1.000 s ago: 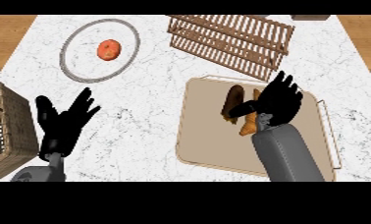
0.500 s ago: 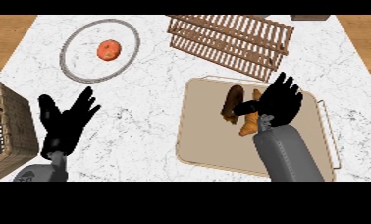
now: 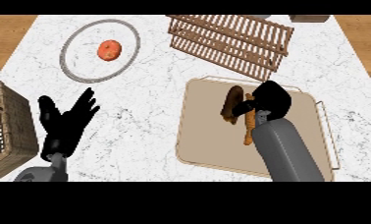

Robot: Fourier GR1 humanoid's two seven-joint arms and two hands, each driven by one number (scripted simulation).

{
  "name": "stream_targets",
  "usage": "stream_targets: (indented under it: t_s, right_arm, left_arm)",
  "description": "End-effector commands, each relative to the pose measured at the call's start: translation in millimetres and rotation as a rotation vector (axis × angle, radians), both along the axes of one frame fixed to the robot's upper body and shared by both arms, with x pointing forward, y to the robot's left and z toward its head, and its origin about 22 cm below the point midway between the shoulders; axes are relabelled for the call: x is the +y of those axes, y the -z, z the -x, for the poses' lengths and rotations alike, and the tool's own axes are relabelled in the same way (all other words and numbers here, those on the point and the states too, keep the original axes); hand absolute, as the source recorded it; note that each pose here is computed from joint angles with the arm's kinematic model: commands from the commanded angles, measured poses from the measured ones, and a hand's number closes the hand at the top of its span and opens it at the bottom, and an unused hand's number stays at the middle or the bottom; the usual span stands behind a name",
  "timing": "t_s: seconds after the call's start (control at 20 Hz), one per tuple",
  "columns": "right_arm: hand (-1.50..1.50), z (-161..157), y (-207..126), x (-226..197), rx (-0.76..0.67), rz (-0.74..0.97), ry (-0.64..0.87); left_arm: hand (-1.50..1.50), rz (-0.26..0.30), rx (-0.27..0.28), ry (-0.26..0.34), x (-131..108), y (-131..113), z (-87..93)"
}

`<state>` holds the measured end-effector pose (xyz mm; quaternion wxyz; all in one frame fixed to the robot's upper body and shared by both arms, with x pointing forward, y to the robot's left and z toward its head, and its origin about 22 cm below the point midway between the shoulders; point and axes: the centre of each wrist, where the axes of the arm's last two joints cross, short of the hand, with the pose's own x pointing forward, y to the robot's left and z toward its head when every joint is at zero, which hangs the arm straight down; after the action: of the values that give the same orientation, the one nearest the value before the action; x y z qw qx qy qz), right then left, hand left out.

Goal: Pick the croissant from the tray and place it in the tiered shelf

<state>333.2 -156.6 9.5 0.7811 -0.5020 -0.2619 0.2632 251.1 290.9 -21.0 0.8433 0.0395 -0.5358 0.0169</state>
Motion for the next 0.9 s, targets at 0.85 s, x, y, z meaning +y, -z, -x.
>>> stream_targets:
  t_s: [0.85]
  right_arm:
    - [1.50,17,-120,166,-0.461,-0.246,-0.424]
  left_arm:
    - [0.00,-0.003,-0.006,0.066,-19,4,-15.0]
